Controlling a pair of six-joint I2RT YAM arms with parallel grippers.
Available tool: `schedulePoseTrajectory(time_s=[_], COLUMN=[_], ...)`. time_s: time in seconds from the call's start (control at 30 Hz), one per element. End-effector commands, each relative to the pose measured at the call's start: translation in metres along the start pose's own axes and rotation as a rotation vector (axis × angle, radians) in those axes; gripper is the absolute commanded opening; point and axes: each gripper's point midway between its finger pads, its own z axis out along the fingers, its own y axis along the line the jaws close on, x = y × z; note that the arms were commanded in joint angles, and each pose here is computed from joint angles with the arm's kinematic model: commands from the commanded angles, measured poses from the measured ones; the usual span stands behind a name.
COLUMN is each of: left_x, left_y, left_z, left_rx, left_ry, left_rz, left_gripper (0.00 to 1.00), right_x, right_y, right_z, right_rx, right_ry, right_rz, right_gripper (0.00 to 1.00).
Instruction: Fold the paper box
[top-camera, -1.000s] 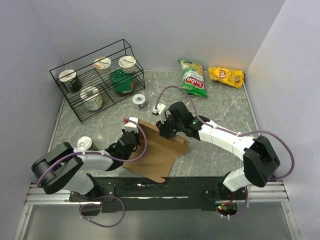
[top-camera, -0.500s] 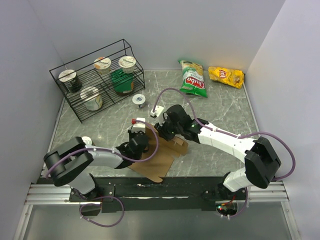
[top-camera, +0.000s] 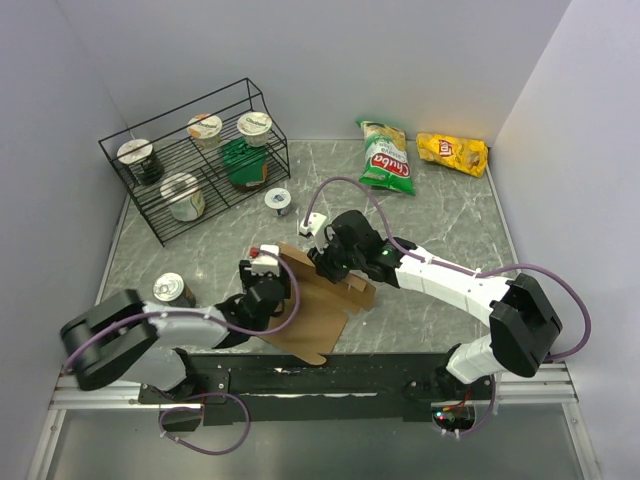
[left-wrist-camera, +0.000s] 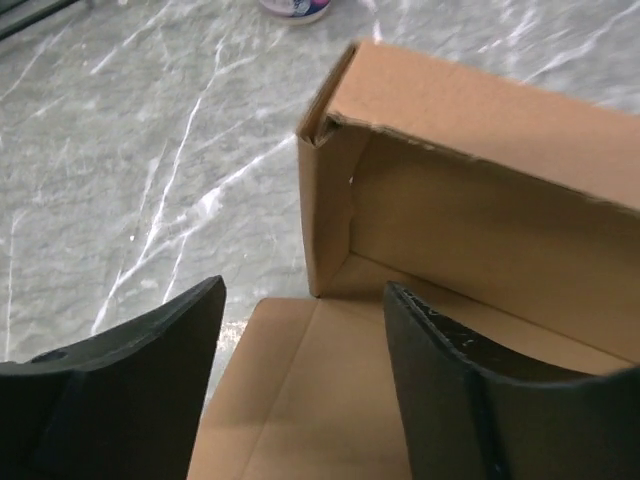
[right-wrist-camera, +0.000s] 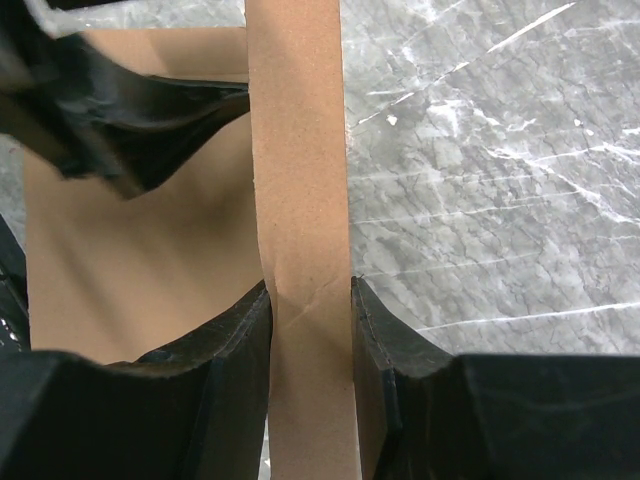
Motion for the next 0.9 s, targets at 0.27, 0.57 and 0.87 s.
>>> schedulePoseTrajectory(time_s=[0.27,0.57,0.87], left_x=[-0.022,-0.086,-0.113], left_y=[-0.004,0.003,0.012], left_z=[-0.035,-0.060,-0.033], left_rx=[0.220,0.449,0.473], left_ry=[0.033,-0.065,0.032], left_rz=[-0.228,-0.500,-0.552], left_gripper=[0.86,0.99,0.97], right_x=[-0.005,0.000,-0.004], right_y=[0.008,0.001,-0.002], right_z=[-0.006,-0.007,-0.007], right_rx=[-0.046,-0.038,-0.018], right_ry=[0.005,0.038,0.009], right_rz=[-0.023,-0.080,-0.110], right_gripper=[0.33,0.33,0.37])
